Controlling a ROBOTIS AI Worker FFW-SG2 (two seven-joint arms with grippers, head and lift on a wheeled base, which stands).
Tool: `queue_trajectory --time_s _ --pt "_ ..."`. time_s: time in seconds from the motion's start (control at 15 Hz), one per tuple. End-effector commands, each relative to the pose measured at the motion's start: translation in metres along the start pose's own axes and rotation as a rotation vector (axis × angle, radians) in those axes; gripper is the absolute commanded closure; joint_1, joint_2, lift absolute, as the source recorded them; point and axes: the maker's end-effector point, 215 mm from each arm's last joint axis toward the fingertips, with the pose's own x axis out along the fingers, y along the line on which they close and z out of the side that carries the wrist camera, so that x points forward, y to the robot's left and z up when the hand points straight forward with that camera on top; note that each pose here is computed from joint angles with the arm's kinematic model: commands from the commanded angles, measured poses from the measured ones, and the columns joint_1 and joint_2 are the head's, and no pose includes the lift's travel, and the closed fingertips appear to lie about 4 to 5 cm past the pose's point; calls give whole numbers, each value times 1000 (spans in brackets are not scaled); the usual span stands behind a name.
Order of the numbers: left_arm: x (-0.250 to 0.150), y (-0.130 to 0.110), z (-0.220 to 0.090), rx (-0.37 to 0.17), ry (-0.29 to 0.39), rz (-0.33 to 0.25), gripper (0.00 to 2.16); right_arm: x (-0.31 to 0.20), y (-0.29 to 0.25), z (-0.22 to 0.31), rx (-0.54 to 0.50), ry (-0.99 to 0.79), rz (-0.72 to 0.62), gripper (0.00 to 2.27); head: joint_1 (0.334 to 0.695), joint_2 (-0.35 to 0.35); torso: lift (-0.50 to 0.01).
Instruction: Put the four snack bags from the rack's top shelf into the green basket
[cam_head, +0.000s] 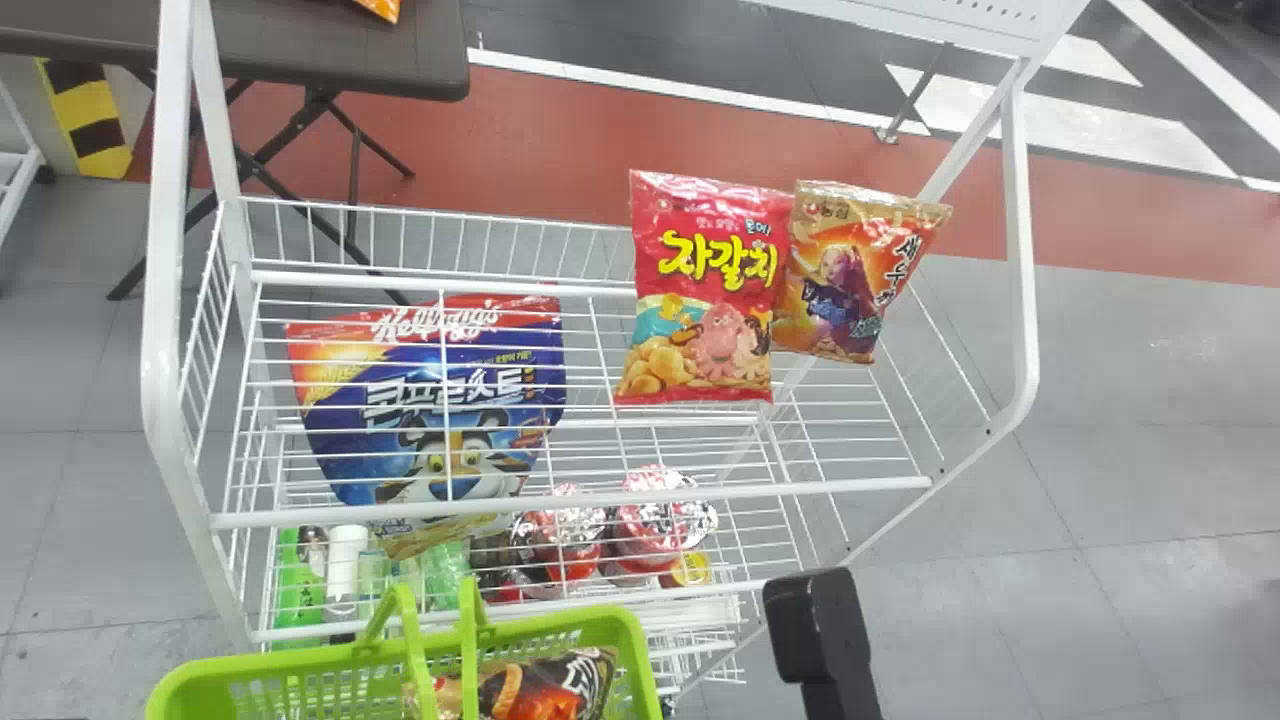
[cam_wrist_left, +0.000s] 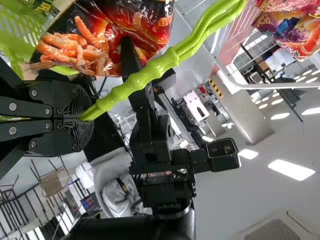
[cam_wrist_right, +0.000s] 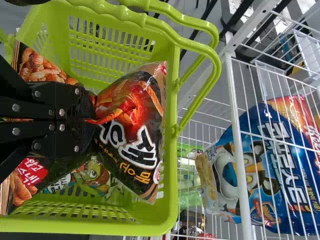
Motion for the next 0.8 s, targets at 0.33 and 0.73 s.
queue_trajectory --time_s 0.33,0.73 --pt "3 -2 -1 2 8 -4 1760 11 -32 66 -74 -212 -78 56 695 -350 0" --pt "1 -3 -7 -18 25 -10 1760 -29 -98 235 -282 -750 -338 93 695 -350 0"
